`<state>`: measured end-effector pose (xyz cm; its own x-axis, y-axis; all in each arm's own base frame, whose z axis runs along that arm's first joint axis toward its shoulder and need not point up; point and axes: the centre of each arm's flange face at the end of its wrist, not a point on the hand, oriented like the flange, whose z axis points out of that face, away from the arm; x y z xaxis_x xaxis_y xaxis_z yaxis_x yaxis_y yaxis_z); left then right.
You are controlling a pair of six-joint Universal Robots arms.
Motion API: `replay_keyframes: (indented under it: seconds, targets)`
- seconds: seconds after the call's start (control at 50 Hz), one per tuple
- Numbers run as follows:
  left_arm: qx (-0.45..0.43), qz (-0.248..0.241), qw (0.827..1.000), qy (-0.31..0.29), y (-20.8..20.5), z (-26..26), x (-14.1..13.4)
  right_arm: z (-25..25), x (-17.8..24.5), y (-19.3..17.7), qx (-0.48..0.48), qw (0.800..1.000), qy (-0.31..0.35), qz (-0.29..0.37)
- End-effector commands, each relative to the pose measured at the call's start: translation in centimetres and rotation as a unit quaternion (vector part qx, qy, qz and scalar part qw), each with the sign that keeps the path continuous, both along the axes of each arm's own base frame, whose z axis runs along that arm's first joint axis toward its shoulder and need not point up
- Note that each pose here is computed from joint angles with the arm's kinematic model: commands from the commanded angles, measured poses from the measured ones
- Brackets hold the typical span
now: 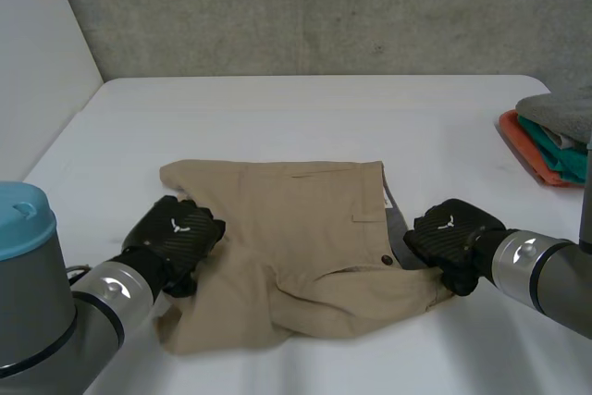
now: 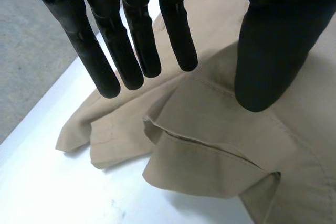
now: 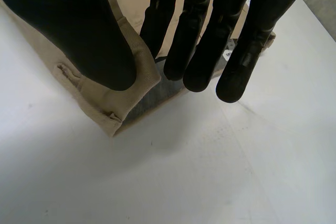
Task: Fold the laundry.
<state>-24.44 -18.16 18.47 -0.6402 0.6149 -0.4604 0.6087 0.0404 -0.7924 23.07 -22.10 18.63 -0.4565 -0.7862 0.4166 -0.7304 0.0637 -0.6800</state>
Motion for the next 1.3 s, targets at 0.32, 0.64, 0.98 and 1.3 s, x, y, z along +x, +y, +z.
replay_keyframes:
  seconds: [0.32,0.64,0.98,1.3]
  targets:
    - [-0.009,0.045,0.999,-0.001,-1.3,0.4,0.6,-0.2,0.1,0.2,0.000,1.000,-0.002,0.002]
    - [-0.051,0.043,0.998,0.008,-8.4,0.4,-2.6,-0.1,3.2,-4.7,-0.104,0.995,-0.005,-0.004]
    - [-0.571,0.114,0.789,0.194,-19.4,21.5,-4.8,16.8,7.2,-16.2,-0.602,0.752,-0.262,-0.049]
    - [-0.494,0.096,0.838,0.210,-16.5,16.1,-4.5,15.7,7.2,-16.8,-0.550,0.782,-0.289,-0.051]
